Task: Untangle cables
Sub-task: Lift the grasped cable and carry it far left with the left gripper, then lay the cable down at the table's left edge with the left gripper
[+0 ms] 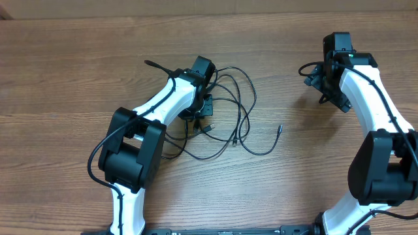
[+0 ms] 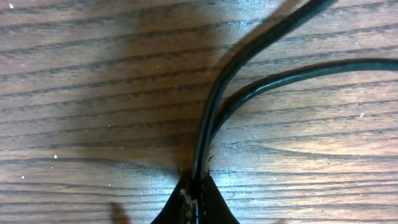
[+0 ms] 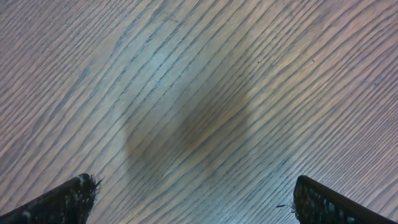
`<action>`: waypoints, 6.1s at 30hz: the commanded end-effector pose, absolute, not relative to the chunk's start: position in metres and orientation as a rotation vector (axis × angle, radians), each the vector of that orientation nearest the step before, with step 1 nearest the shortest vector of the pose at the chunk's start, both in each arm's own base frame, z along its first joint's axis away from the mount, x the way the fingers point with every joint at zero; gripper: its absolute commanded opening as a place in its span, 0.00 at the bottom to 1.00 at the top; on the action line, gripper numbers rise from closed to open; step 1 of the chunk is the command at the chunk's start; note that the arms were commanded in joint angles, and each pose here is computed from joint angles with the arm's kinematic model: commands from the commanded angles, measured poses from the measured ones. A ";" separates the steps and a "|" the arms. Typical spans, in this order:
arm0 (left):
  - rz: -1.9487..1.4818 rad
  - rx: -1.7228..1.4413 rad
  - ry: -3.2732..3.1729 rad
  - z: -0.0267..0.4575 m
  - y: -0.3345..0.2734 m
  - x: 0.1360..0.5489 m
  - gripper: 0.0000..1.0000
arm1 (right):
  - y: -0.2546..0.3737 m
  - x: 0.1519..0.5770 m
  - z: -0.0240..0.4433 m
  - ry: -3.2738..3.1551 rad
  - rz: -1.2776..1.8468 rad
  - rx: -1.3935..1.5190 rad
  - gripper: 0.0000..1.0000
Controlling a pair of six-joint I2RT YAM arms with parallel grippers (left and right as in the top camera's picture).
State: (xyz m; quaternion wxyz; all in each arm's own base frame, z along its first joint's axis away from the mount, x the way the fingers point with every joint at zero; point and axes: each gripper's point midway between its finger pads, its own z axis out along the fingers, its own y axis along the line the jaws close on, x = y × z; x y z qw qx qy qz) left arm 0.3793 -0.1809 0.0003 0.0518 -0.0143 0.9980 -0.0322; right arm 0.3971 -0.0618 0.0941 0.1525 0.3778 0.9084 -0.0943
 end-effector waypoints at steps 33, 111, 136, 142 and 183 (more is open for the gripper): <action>-0.042 -0.461 2.281 0.313 -0.038 0.457 0.04 | -0.063 0.398 0.098 2.585 -0.274 1.090 1.00; -0.017 -1.328 2.847 0.064 0.154 0.397 0.39 | -0.063 0.398 0.098 2.585 -0.274 1.090 1.00; 0.062 -0.955 3.168 -0.005 0.118 0.395 0.38 | -0.063 0.398 0.098 2.585 -0.274 1.090 1.00; 0.101 -0.943 3.159 -0.005 0.122 0.397 0.21 | -0.063 0.398 0.098 2.585 -0.274 1.090 1.00; -0.084 -1.230 2.854 0.070 0.227 0.405 0.18 | -0.063 0.398 0.098 2.585 -0.274 1.090 1.00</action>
